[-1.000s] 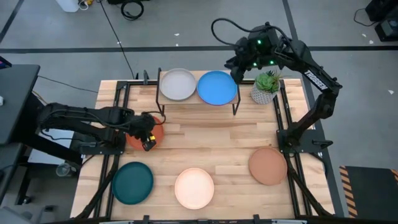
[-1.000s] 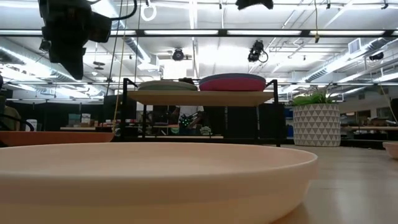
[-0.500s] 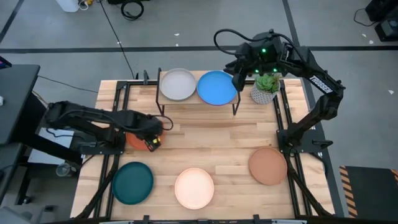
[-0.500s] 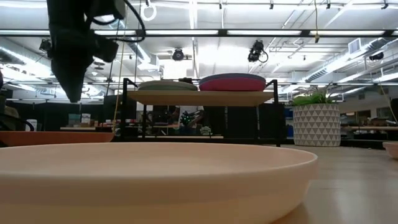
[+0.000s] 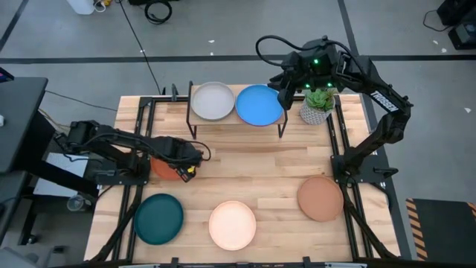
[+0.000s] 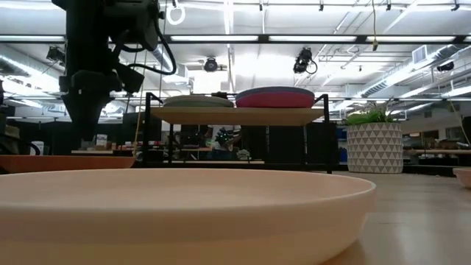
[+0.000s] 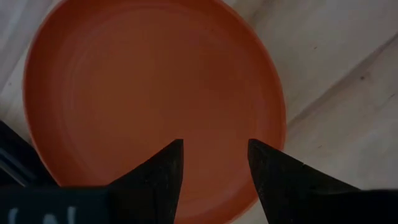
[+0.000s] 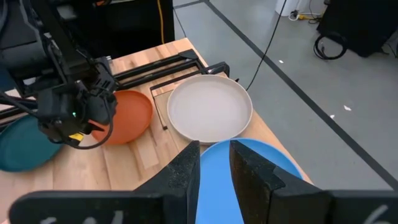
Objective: Place and stack plates onto a shelf
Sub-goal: Stack the orange plate on top of the blue plate on the shelf
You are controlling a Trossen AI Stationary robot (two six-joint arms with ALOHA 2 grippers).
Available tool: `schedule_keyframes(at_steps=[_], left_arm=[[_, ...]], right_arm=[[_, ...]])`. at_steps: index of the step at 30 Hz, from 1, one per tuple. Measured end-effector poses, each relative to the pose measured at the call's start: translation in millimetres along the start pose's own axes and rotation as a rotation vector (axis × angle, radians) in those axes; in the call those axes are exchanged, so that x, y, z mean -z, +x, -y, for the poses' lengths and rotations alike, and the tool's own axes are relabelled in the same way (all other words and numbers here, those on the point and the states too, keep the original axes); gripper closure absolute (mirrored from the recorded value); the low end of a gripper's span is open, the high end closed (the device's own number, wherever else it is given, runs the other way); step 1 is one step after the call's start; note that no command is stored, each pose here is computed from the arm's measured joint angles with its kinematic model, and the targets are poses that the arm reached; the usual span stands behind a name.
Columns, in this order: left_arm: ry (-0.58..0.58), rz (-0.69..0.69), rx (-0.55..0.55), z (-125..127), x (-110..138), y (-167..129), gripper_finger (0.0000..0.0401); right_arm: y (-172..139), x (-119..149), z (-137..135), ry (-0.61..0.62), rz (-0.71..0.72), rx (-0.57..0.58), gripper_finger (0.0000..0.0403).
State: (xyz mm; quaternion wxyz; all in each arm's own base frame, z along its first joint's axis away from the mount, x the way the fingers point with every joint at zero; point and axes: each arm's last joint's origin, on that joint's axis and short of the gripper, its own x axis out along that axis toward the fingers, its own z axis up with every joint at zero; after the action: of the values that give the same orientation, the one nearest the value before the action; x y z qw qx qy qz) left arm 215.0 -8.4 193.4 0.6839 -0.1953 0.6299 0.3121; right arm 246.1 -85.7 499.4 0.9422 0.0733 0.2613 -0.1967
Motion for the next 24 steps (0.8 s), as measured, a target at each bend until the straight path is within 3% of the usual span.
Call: schedule_keyframes(at_steps=[8,21,24], left_arm=[[0.004,0.023,0.012,8.4,6.6,-2.1,0.0213],[-0.098,0.027,0.089,22.2,14.6,-5.8,0.0213],[-0.124,0.008,0.148,24.9,11.3,-8.1,0.0213]], right_arm=[[0.0,0.5,0.0,0.0,-0.005,0.0,0.0309],[3.5,0.6,-0.2,-0.001,-0.012,0.001,0.0309],[3.7,0.5,0.0,-0.001,-0.012,0.008,0.0309]])
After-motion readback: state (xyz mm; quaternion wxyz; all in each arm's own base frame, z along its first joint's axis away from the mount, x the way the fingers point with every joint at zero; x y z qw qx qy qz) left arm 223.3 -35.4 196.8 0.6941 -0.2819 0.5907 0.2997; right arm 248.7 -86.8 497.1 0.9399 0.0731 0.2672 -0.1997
